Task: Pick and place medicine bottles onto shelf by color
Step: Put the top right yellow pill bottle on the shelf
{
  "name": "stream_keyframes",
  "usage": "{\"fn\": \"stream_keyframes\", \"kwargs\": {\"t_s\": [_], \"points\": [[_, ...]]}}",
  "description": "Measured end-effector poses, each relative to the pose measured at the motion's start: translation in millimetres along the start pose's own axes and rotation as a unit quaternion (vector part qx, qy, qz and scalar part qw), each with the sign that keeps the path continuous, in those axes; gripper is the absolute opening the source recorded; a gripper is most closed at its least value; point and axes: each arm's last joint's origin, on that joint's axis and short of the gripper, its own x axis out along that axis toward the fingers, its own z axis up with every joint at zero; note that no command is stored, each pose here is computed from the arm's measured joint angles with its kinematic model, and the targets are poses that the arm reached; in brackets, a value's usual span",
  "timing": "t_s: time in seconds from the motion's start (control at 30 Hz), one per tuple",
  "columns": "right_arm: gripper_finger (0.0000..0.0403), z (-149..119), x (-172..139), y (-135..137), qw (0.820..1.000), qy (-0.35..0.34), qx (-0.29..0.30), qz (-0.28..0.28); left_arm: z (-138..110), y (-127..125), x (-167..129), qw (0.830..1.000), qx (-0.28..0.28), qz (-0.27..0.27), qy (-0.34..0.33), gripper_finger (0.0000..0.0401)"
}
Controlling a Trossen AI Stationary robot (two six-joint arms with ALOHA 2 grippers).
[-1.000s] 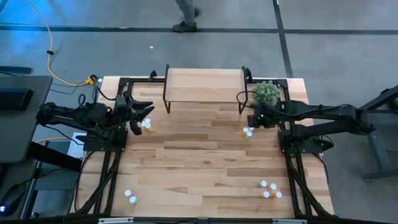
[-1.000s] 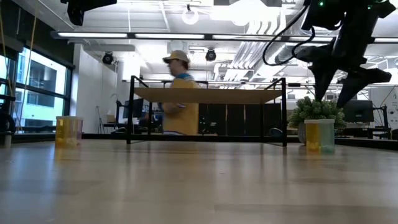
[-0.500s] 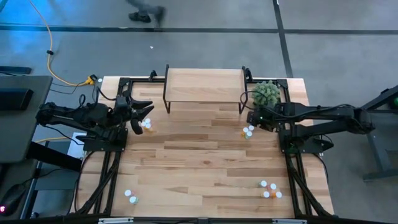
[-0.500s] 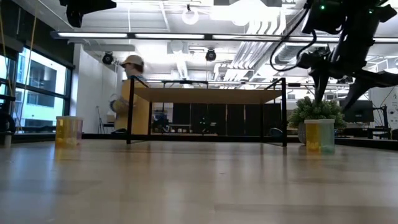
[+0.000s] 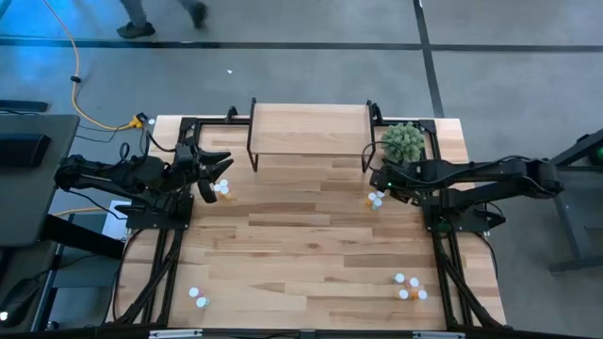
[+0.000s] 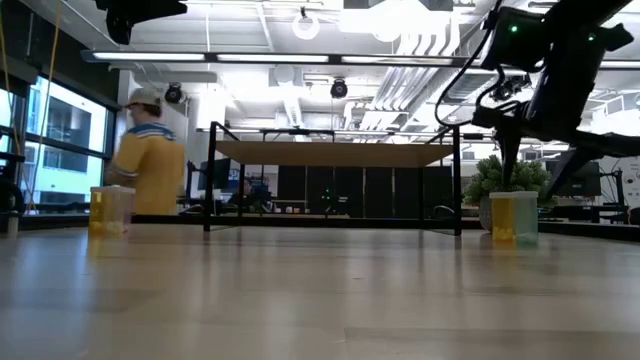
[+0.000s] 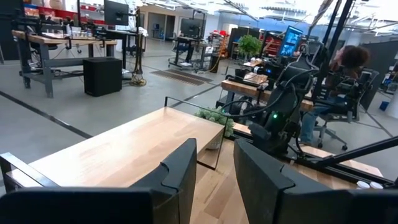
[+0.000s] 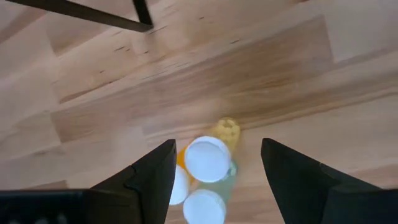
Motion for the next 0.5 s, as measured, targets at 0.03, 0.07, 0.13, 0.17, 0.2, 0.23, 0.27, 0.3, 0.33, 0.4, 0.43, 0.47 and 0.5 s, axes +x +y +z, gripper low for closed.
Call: {"fn": "stream_keyframes", "kwargs": {"t_s": [0.03,0.07,0.13,0.17,0.2,0.23,0.27,0.3,0.33,0.4,0.43,0.47,0.5], "points": [[0.0227,-1,2,2,1.0,0.001,0.0,0.001,0,0,0,1.0,0.0,0.001,0.0,0.01],[0.0227,-1,4,3,1.0,0.003,0.0,0.0,0,0,0,1.0,-0.001,0.001,0.0,0.01],[0.0227,-2,7,4,1.0,0.003,-0.001,-0.006,0,0,0,1.0,0.0,0.001,0.0,0.01],[0.0227,-2,9,5,1.0,0.002,-0.002,-0.009,0,0,0,1.0,0.0,0.002,0.0,0.01],[0.0227,-3,11,5,1.0,0.002,-0.002,-0.011,0,0,0,1.0,0.0,0.002,0.0,0.01],[0.0227,-3,12,5,1.0,0.002,-0.003,-0.014,0,0,0,1.0,-0.001,0.001,0.0,0.01],[0.0227,-3,13,5,1.0,0.001,-0.003,-0.018,0,0,0,1.0,-0.001,0.002,0.0,0.01],[0.0227,-3,13,5,1.0,0.001,-0.003,-0.02,0,0,0,1.0,0.0,0.004,-0.001,0.01],[0.0227,-3,14,5,1.0,0.0,-0.002,-0.022,0,0,0,1.0,0.0,0.005,-0.001,0.01],[0.0226,-3,15,5,1.0,-0.001,-0.002,-0.024,0,1,0,1.0,-0.001,0.012,-0.002,0.01],[0.0225,-3,14,5,1.0,-0.004,-0.002,-0.024,0,1,0,1.0,-0.001,0.016,-0.002,0.01],[0.0222,-3,14,5,1.0,-0.006,-0.002,-0.024,0,1,0,1.0,-0.001,0.017,-0.003,0.01],[0.0218,-3,14,5,1.0,-0.006,-0.002,-0.024,0,1,0,1.0,-0.001,0.018,-0.003,0.01]]}}
